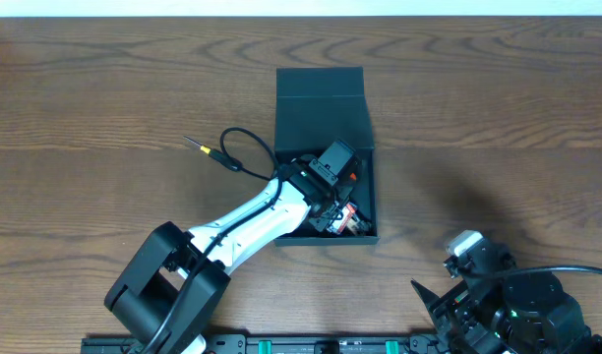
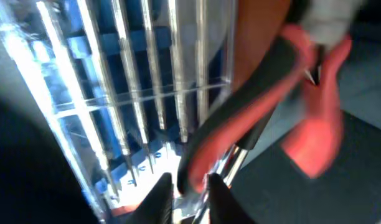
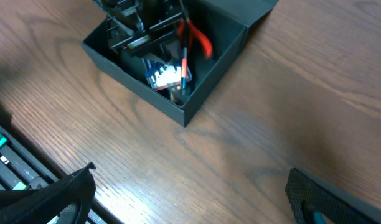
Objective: Pack container
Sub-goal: 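Carry the red pliers into the box and release them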
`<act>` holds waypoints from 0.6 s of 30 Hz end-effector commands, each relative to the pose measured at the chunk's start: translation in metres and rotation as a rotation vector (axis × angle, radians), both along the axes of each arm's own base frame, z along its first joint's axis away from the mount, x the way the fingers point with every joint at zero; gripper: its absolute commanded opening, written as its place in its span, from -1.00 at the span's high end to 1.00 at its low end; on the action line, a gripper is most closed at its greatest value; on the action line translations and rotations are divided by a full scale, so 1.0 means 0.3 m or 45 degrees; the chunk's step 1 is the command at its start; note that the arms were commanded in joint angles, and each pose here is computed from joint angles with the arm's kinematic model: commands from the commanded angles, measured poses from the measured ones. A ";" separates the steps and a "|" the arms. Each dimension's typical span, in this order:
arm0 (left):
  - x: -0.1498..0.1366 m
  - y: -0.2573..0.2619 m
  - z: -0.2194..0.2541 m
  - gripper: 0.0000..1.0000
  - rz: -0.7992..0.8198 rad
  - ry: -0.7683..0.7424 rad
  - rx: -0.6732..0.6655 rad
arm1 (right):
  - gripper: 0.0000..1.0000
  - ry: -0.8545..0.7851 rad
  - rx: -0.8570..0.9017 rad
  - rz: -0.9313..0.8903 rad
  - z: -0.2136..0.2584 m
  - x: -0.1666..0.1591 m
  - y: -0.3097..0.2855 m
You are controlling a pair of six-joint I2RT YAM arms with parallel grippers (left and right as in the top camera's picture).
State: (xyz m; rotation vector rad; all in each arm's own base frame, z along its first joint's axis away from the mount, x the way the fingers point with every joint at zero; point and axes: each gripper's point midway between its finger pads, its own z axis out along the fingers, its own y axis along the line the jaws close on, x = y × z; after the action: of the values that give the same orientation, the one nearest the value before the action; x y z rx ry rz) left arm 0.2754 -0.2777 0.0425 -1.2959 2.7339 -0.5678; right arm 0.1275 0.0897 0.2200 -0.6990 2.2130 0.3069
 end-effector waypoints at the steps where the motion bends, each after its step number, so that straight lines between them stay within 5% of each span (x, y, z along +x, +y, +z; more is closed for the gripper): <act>1: 0.028 -0.022 0.019 0.40 0.010 -0.023 -0.017 | -0.99 0.000 0.006 -0.031 -0.001 0.004 -0.009; 10: 0.039 -0.020 0.064 0.01 0.017 -0.059 -0.043 | -0.98 0.000 0.006 -0.031 -0.001 0.004 -0.009; 18: 0.120 0.074 0.312 -0.37 0.007 -0.325 -0.102 | -0.99 0.000 0.006 -0.031 -0.001 0.004 -0.009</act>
State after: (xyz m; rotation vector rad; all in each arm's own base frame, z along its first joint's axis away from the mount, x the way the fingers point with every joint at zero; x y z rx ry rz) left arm 0.2938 -0.2682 0.0935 -1.2475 2.6281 -0.7201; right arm 0.1275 0.0897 0.2200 -0.6993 2.2130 0.3073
